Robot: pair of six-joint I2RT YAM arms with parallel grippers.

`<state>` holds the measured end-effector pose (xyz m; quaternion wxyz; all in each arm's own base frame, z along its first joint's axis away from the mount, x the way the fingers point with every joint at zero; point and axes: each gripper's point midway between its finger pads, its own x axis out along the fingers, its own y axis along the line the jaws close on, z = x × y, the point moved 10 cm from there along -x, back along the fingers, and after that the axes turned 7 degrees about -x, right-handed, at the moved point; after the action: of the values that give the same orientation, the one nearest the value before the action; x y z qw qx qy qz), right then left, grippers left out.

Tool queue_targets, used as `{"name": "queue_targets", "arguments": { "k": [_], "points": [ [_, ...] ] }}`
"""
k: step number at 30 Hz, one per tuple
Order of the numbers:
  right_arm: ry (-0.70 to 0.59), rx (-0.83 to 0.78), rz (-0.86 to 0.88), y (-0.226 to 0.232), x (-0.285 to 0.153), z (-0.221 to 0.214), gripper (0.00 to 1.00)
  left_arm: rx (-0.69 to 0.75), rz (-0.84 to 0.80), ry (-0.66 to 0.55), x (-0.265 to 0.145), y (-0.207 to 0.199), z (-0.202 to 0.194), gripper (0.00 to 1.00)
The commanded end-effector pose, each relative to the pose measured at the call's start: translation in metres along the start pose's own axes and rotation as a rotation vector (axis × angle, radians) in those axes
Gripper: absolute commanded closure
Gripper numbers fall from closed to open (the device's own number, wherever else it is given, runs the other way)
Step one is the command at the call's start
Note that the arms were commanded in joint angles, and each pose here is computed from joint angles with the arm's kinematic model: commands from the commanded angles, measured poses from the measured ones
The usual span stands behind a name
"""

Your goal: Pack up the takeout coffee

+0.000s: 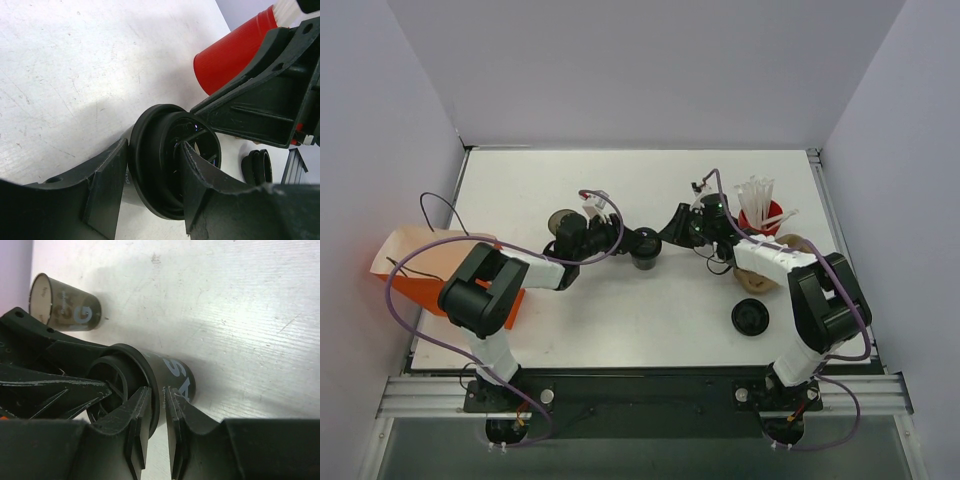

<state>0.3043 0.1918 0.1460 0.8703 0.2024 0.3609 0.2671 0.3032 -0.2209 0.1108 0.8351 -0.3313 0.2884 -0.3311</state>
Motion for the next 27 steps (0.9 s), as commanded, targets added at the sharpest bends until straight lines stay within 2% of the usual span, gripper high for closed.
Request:
{"name": "queue_targets", "arguments": {
  "k": [1,7,10,14,17,23,27],
  "points": [
    [0.346,-0.084,-0.082,0.006,-0.010,-0.055,0.81,-0.099,0.522,0.443,-0.052,0.079,-0.103,0.47],
    [0.402,-0.136,-0.149,0.007,-0.004,-0.067,0.82,-0.099,0.534,0.439,-0.050,0.080,-0.104,0.47],
    [0.470,-0.123,-0.214,-0.002,0.000,-0.084,0.83,-0.105,0.540,0.442,-0.051,0.082,-0.108,0.47],
    [0.484,-0.059,-0.217,-0.007,0.006,-0.100,0.84,-0.116,0.550,0.446,-0.054,0.086,-0.113,0.47],
    [0.445,-0.051,-0.173,-0.001,0.004,-0.094,0.84,-0.130,0.542,0.434,-0.054,0.085,-0.114,0.47],
    [0.259,0.013,0.015,0.030,-0.005,-0.020,0.79,-0.190,0.543,0.398,-0.059,0.081,-0.118,0.48],
    [0.196,0.033,0.035,0.032,-0.018,-0.006,0.77,-0.201,0.563,0.379,-0.061,0.081,-0.120,0.48]
  ]
}}
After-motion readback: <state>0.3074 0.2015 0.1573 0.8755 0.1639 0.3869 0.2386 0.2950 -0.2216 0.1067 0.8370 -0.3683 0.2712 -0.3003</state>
